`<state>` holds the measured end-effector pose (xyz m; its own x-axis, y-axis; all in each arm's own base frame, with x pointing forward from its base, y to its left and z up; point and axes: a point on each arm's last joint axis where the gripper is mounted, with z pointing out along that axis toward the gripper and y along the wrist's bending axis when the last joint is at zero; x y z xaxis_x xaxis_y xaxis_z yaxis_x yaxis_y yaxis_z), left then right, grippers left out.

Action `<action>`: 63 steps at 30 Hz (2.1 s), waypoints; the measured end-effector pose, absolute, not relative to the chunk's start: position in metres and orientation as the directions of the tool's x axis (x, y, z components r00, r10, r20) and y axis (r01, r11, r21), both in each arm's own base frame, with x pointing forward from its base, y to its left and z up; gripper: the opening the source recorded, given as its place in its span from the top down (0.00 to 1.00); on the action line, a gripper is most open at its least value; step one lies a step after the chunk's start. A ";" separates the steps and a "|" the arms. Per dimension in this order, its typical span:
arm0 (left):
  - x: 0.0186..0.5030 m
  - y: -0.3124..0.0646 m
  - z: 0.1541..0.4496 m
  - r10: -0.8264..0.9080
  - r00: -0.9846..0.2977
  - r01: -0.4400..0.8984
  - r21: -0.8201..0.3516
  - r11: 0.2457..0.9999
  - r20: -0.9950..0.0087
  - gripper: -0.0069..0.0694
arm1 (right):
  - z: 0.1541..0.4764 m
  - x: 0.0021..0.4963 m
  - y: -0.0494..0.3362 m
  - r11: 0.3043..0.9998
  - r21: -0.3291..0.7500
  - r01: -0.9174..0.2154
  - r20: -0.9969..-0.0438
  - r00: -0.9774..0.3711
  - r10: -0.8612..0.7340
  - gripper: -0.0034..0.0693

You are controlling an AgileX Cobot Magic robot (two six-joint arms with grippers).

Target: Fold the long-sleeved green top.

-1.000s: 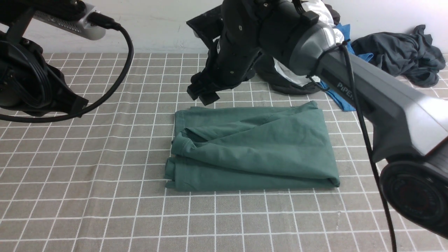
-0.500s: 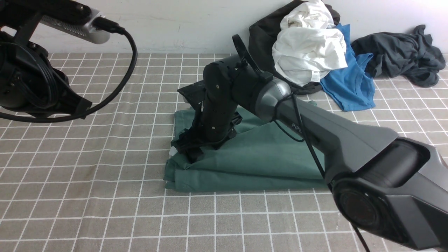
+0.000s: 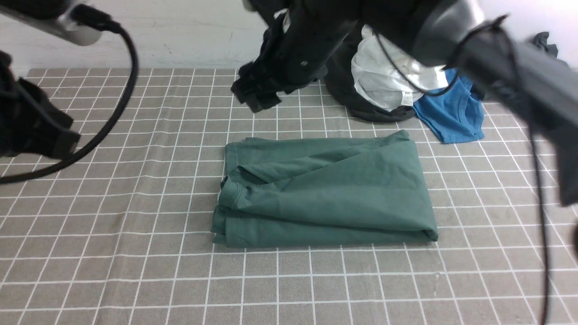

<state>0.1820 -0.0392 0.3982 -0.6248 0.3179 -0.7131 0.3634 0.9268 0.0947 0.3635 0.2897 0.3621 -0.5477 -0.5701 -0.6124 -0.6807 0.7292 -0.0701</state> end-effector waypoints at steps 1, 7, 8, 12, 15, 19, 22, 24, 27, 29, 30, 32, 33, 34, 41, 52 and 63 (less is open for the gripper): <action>0.172 -0.037 0.398 0.313 -0.615 0.360 0.096 0.928 -0.724 0.92 | 0.376 0.352 0.281 0.725 -0.077 -0.685 -0.622 -0.535 -0.571 0.44; 0.110 -0.026 0.363 0.302 -0.587 0.352 0.099 0.931 -0.751 0.92 | 0.396 0.285 0.227 0.713 -0.083 -0.697 -0.588 -0.543 -0.599 0.72; 0.101 -0.025 0.356 0.301 -0.585 0.351 0.099 0.931 -0.753 0.92 | 0.398 0.274 0.218 0.714 -0.085 -0.695 -0.603 -0.534 -0.592 0.77; 0.075 -0.020 0.335 0.276 -0.567 0.335 0.089 0.938 -0.776 0.92 | 0.402 0.239 0.190 0.719 -0.095 -0.688 -0.684 -0.480 -0.550 0.88; 0.054 -0.016 0.319 0.219 -0.513 0.302 0.065 0.951 -0.830 0.92 | 0.402 0.202 0.161 0.728 -0.105 -0.678 -0.777 -0.401 -0.485 0.95; 0.034 -0.013 0.302 0.182 -0.429 0.283 0.060 0.957 -0.885 0.92 | 0.396 0.156 0.124 0.739 -0.116 -0.664 -0.868 -0.294 -0.400 0.97; 0.025 -0.011 0.293 0.174 -0.389 0.279 0.065 0.958 -0.905 0.92 | 0.385 0.134 0.107 0.745 -0.108 -0.658 -0.904 -0.246 -0.348 0.97; 0.018 -0.010 0.288 0.169 -0.363 0.277 0.067 0.959 -0.916 0.92 | 0.378 0.118 0.095 0.750 -0.103 -0.654 -0.929 -0.206 -0.307 0.97; 0.014 -0.009 0.288 0.163 -0.337 0.274 0.069 0.959 -0.927 0.92 | 0.370 0.103 0.083 0.754 -0.101 -0.649 -0.952 -0.156 -0.262 0.97; 0.012 -0.009 0.288 0.159 -0.326 0.273 0.069 0.960 -0.932 0.92 | 0.366 0.092 0.074 0.758 -0.102 -0.644 -0.965 -0.121 -0.232 0.97; 0.012 -0.009 0.288 0.159 -0.324 0.272 0.069 0.960 -0.933 0.92 | 0.364 0.088 0.071 0.759 -0.102 -0.643 -0.969 -0.107 -0.221 0.97; 0.012 -0.009 0.288 0.158 -0.322 0.272 0.069 0.960 -0.933 0.92 | 0.362 0.084 0.067 0.760 -0.102 -0.642 -0.972 -0.098 -0.213 0.97; 0.012 -0.009 0.288 0.158 -0.323 0.272 0.069 0.960 -0.933 0.92 | 0.362 0.083 0.067 0.760 -0.100 -0.642 -0.972 -0.099 -0.212 0.97; 0.012 -0.009 0.288 0.158 -0.323 0.272 0.069 0.960 -0.933 0.92 | 0.362 0.083 0.067 0.760 -0.100 -0.643 -0.972 -0.100 -0.212 0.97; 0.012 -0.009 0.288 0.158 -0.323 0.272 0.069 0.960 -0.933 0.92 | 0.356 0.081 0.066 0.756 -0.098 -0.648 -0.959 -0.142 -0.246 0.97; 0.012 -0.009 0.288 0.158 -0.323 0.272 0.069 0.960 -0.933 0.92 | 0.351 0.080 0.065 0.752 -0.086 -0.654 -0.944 -0.187 -0.271 0.97; 0.012 -0.009 0.287 0.159 -0.324 0.273 0.069 0.960 -0.932 0.92 | 0.299 0.074 0.047 0.845 -0.003 -0.534 -0.989 -0.125 -0.082 0.97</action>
<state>0.0118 -0.0086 0.2874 -0.3241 0.1595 -0.9325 0.2725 0.9596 0.0694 0.0738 0.0467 0.2990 -0.1252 -0.0824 -0.9887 -0.5342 0.8454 -0.0028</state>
